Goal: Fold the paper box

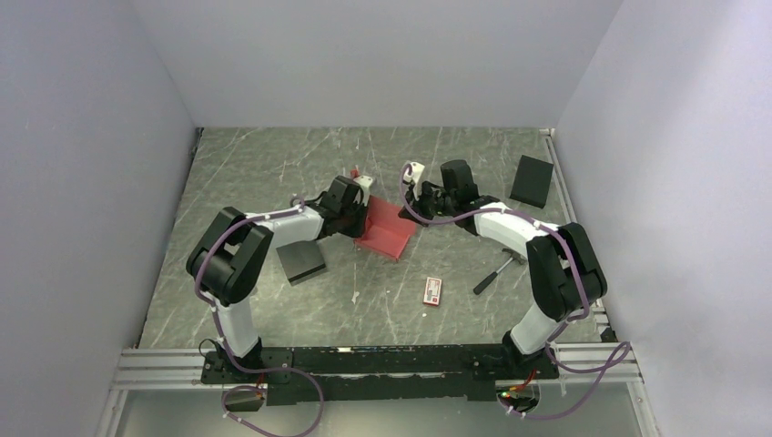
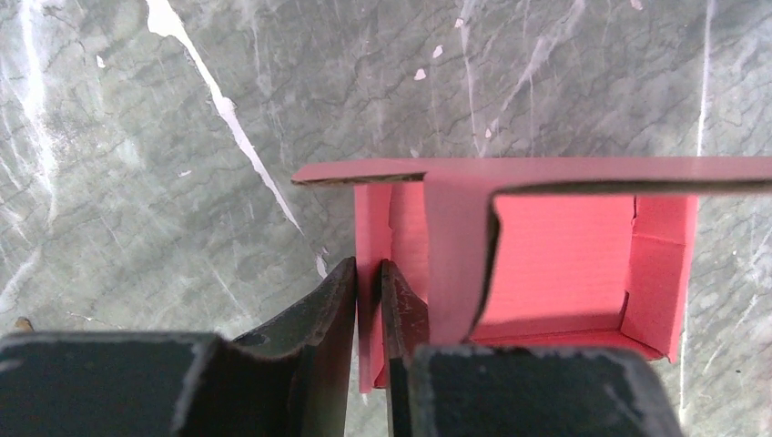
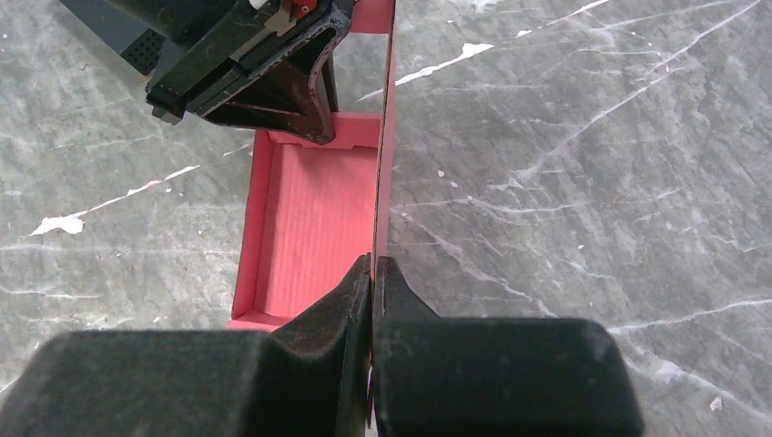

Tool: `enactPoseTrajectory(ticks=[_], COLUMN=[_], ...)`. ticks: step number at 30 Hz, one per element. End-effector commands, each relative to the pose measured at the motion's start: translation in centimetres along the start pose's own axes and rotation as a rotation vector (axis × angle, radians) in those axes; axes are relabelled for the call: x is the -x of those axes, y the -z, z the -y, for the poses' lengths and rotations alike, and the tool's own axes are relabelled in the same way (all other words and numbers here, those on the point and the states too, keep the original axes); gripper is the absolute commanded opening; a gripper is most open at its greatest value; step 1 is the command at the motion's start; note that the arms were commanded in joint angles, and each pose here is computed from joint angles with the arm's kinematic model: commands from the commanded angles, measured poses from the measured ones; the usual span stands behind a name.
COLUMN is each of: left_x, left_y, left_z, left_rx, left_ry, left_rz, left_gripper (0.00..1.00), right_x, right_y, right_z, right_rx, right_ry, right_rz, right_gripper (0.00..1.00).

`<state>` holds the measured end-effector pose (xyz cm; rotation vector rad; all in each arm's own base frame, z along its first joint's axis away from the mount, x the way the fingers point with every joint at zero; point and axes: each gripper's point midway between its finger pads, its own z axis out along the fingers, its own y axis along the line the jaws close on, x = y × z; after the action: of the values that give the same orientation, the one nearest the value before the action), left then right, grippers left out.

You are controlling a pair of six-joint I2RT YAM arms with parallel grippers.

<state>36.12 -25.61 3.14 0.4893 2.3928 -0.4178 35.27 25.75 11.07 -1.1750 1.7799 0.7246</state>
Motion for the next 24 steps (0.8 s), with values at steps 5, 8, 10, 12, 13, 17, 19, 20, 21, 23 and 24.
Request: enactPoseTrajectory(ticks=[5, 8, 10, 12, 13, 17, 19, 20, 21, 23, 24], left_x=[-1.5, -1.9, -2.1, -2.5, -2.6, -3.3, -3.7, -3.8, -4.0, -3.9, -3.9], left_y=[-0.3, -0.5, -0.5, -0.6, -0.7, -0.7, -1.0, -1.2, -1.3, -1.4, -1.3], left_z=[-1.3, -1.6, -1.6, -1.8, -1.9, -2.9, -3.0, -3.0, -2.9, -2.7, -2.8], left_rx=[0.137, 0.208, 0.262, 0.314, 0.33, 0.41, 0.419, 0.416, 0.405, 0.397, 0.399], left_ry=[-0.119, -0.167, -0.214, -0.254, -0.263, -0.277, -0.28, -0.279, -0.279, -0.276, -0.278], left_rz=[-0.04, -0.06, -0.074, -0.092, -0.093, -0.103, -0.113, -0.116, -0.117, -0.113, -0.115], left_gripper=[0.14, 0.0, 0.0, 0.0, 0.0, 0.01, 0.1, 0.14, 0.15, 0.14, 0.01], right_x=[1.9, 1.7, 1.7, 1.6, 1.6, 1.4, 1.3, 1.3, 1.3, 1.2, 1.2], right_y=[0.3, 0.3, 0.3, 0.2, 0.2, 0.1, 0.0, 0.0, 0.0, 0.0, 0.0], right_z=[0.1, 0.0, 0.0, 0.1, 0.1, 0.1, 0.1, 0.1, 0.1, 0.1, 0.1], right_rx=[-0.018, -0.016, -0.018, -0.022, -0.021, -0.026, -0.025, -0.023, -0.022, -0.021, -0.023], right_ry=[0.023, 0.019, 0.017, 0.014, 0.01, -0.001, -0.005, -0.006, -0.008, -0.011, -0.011], right_rz=[0.049, 0.045, 0.044, 0.041, 0.039, 0.035, 0.031, 0.031, 0.031, 0.03, 0.03], right_gripper=[0.03, 0.02, 0.02, 0.02, 0.02, 0.02, 0.02, 0.02, 0.02, 0.02, 0.02])
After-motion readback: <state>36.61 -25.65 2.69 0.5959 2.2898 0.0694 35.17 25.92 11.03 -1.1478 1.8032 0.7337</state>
